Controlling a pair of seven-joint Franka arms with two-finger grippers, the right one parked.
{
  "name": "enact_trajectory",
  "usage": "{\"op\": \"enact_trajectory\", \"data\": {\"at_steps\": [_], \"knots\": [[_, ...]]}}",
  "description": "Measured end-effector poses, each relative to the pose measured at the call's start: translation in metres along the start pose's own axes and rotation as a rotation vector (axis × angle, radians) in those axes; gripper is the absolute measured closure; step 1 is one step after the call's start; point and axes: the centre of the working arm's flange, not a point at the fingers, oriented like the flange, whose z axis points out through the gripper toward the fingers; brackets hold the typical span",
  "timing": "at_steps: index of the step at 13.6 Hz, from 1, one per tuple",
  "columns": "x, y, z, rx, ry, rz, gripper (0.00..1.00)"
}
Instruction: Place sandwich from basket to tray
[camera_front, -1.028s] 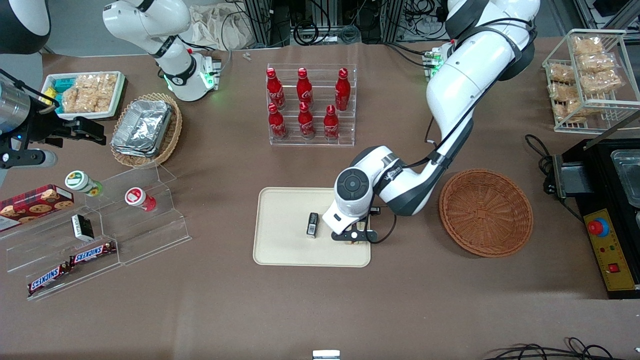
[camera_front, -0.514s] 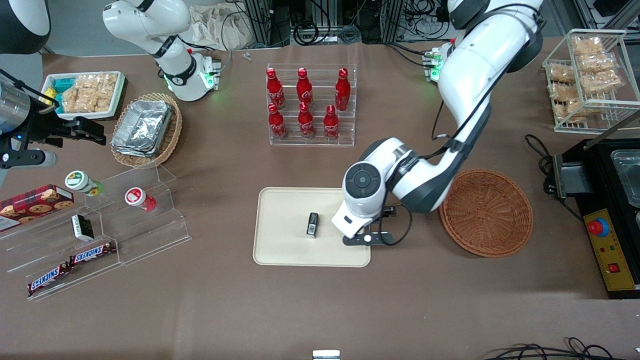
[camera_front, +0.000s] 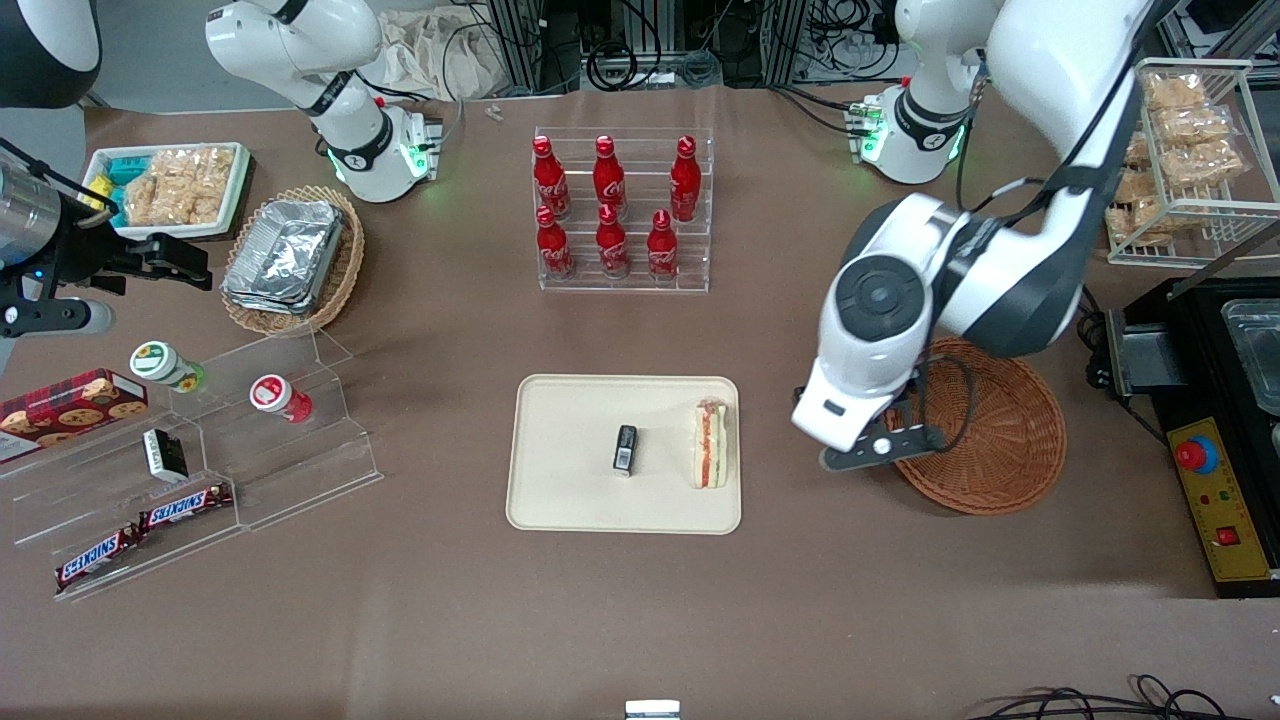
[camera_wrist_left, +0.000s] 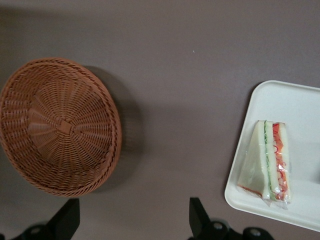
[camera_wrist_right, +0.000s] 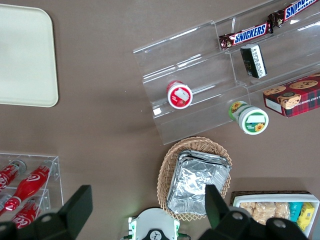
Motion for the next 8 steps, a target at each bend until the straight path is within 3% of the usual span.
{"op": "enact_trajectory", "data": {"at_steps": [4,6,8], "knots": [[-0.02,-0.051,-0.051,-0.029,0.012,-0.087,0.01],[-0.013,-0.096,-0.075,-0.06,0.011,-0.177,0.01],[-0.007,-0.127,-0.084,-0.064,0.006,-0.234,0.0]]}}
